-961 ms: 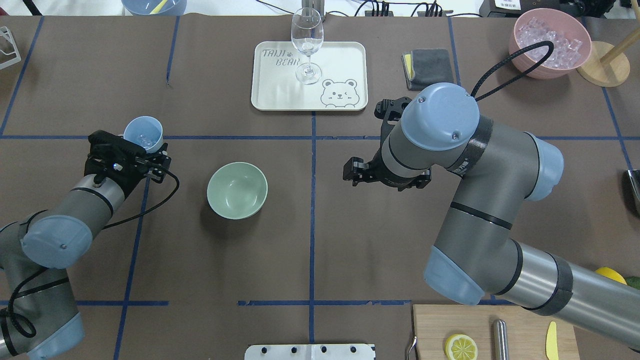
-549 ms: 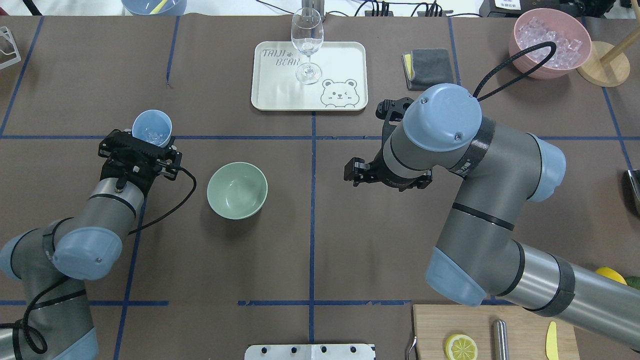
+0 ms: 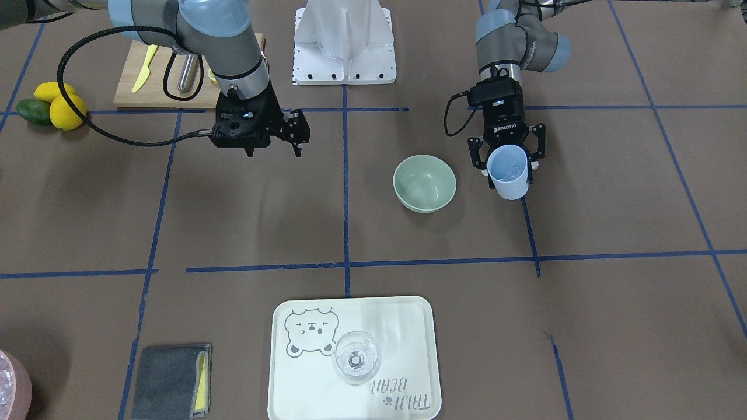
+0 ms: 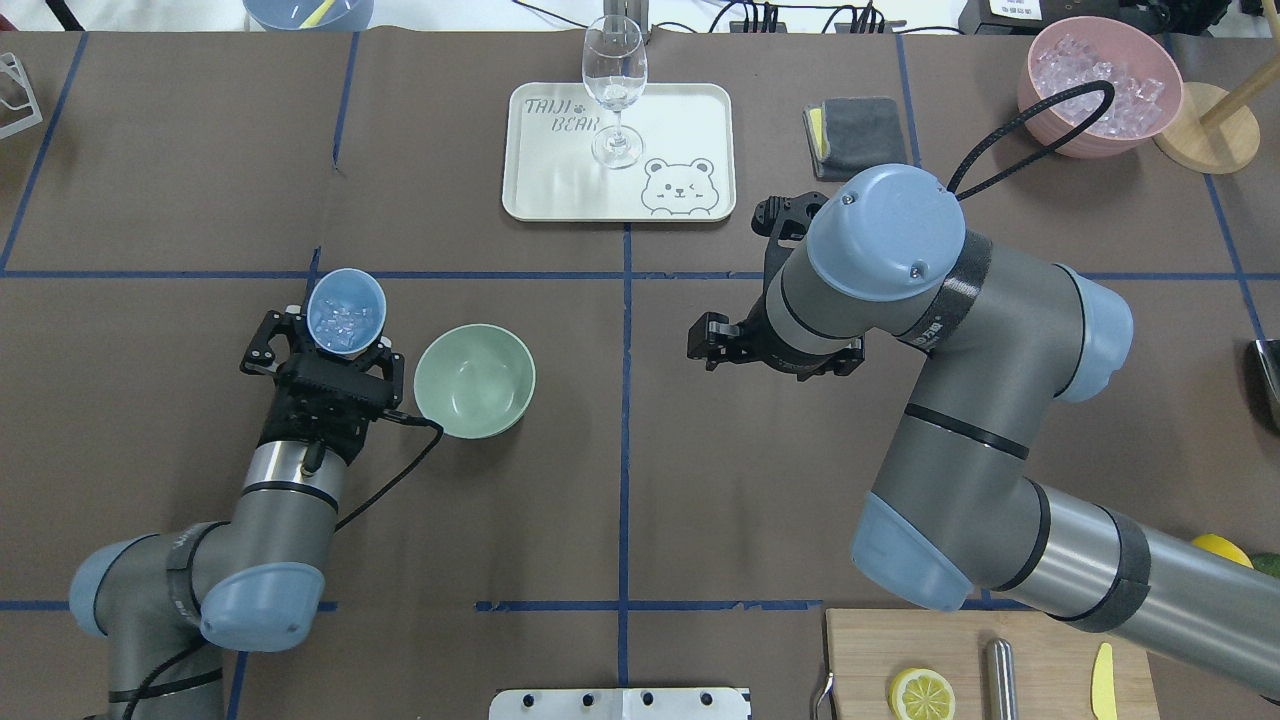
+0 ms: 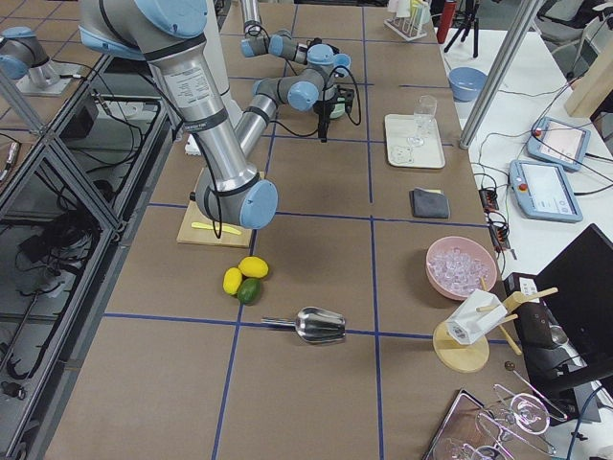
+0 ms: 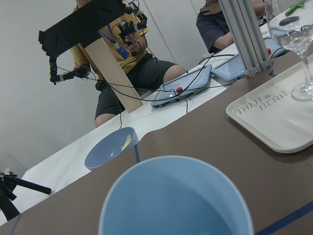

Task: Pour ice into bowl

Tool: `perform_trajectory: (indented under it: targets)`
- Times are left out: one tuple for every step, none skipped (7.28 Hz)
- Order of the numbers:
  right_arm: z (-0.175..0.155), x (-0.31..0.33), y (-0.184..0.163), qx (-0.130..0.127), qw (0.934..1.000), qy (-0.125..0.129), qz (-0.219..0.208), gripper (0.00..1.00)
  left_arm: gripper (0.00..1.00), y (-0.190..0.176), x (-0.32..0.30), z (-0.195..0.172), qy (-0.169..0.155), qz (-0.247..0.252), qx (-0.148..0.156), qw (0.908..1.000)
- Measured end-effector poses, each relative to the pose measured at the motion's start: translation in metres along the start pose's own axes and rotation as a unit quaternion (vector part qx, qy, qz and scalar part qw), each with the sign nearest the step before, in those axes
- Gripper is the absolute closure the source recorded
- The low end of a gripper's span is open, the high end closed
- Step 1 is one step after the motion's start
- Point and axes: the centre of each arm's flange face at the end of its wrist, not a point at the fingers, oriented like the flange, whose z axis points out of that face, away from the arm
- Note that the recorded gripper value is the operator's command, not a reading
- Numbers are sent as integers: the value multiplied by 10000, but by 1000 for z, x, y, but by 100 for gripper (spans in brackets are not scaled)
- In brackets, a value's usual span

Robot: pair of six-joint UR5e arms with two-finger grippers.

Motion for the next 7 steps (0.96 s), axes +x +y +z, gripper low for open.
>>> perform_trajectory:
  targets:
    - [0,0,0,3,10000,-2,5,0,100,-10,19,-2,-84,358,-72,9993]
    - [0,0,-1,8,10000,0,6,0,100,-15,30,-2,-204,774,-138,9967]
    - [0,0,-1,12,10000,2,8,0,100,-17,34,-1,-326,1264,-160,9913]
    - [-1,0,-2,15,10000,0,11,0,100,-17,34,0,-434,1806,-146,9825]
    - [-1,0,-2,20,10000,-2,14,0,100,-16,33,1,-511,2275,-132,9724]
    - [-2,0,-3,25,10000,-3,18,0,100,-15,34,1,-574,2757,-120,9595]
    - [-2,0,-3,31,10000,-6,22,0,100,-15,34,1,-644,3241,-99,9438]
